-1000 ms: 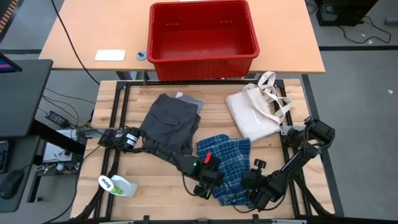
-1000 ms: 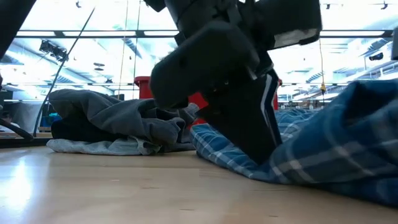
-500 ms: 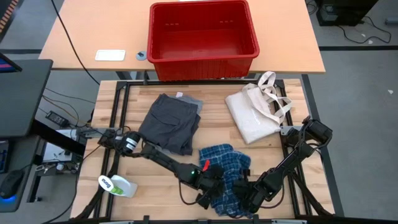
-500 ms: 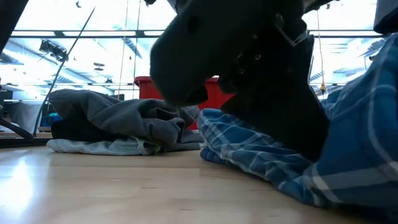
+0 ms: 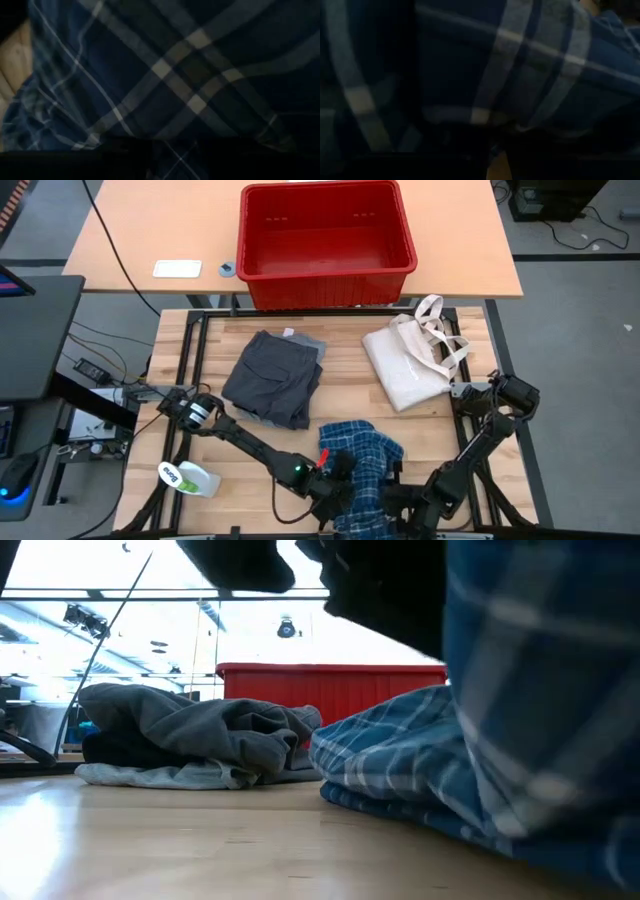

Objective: Fold Laundry from Bin
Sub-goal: Remove the blue short from the laundry organizer

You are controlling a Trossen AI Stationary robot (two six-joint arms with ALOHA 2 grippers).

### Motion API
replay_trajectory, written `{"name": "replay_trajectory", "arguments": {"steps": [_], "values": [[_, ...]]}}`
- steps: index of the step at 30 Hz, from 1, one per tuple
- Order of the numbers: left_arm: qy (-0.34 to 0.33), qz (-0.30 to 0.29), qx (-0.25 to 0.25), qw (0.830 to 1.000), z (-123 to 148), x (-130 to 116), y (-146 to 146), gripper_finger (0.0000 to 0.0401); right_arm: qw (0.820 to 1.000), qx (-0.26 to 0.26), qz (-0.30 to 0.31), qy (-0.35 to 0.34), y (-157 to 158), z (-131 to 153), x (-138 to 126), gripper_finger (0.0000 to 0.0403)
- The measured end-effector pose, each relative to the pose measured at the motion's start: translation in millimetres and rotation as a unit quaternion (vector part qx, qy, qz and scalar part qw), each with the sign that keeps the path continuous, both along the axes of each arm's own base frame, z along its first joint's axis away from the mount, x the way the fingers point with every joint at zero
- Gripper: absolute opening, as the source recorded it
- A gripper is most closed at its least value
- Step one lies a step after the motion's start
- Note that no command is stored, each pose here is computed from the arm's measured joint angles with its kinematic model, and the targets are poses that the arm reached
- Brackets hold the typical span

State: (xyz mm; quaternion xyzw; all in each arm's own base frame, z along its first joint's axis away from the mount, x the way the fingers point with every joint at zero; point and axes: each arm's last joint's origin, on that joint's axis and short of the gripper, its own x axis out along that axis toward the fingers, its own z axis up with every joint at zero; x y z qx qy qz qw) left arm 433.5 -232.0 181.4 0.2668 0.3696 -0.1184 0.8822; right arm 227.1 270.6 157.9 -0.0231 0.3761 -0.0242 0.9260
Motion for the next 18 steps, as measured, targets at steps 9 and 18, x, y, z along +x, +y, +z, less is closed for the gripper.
{"name": "replay_trajectory", "arguments": {"steps": [9, 18], "values": [[0.012, 0.003, -0.042, 0.999, 0.0, -2.3, -4.6, 0.0153, 0.995, 0.070, -0.045, -0.048, -6.4, -14.4, 1.7, 0.0060], [-0.015, -0.009, -0.028, 0.999, 16.7, -5.1, -4.8, 0.0153, 0.993, 0.040, -0.014, -0.111, -18.3, -12.0, 21.0, 0.0059]]}}
